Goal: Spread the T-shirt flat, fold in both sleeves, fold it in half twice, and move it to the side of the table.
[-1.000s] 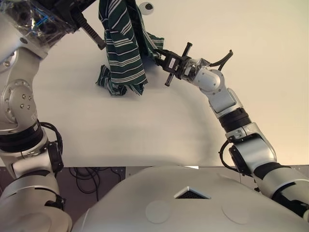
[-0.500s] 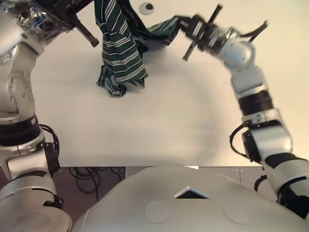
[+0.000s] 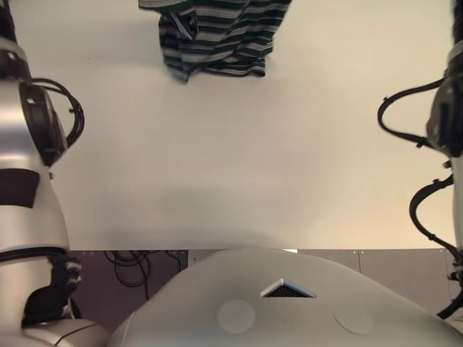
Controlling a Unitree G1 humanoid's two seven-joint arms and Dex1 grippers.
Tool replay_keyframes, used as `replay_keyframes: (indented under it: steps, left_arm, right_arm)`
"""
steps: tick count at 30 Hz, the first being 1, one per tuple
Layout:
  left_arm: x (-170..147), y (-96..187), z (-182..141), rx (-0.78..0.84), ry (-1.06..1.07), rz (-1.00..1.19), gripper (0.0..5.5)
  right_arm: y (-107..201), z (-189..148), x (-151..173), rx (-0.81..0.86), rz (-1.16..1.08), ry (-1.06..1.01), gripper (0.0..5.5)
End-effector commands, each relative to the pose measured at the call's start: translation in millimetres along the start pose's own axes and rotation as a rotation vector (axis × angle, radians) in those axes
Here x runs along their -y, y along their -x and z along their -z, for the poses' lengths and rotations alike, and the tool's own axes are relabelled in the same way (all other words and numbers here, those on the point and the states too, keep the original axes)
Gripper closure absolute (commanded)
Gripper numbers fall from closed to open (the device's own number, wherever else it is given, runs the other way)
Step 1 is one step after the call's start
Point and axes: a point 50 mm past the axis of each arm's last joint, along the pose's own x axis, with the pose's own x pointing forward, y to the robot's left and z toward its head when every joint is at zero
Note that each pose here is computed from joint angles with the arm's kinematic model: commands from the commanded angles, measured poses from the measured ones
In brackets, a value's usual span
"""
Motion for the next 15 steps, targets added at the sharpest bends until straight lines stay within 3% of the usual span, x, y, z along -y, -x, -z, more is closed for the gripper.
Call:
replay_keyframes:
  steps: [1,6,9,15]
  left_arm:
    - [-26,3,-34,0.051,-0.081,-0.056,5.50]
    - [-44,16,-76,0.153,-0.146,-0.019,5.50]
    - [-48,35,-108,0.251,-0.184,0.107,5.50]
    - [-34,86,-141,0.342,-0.213,0.263,5.50]
  right_arm:
    - [5,-27,37,0.030,0.058,0.028,5.48]
    - [24,-54,68,0.124,-0.008,0.047,5.48]
    - [51,-79,92,0.218,-0.131,0.079,5.48]
    - [110,-126,126,0.429,-0.270,0.025,5.48]
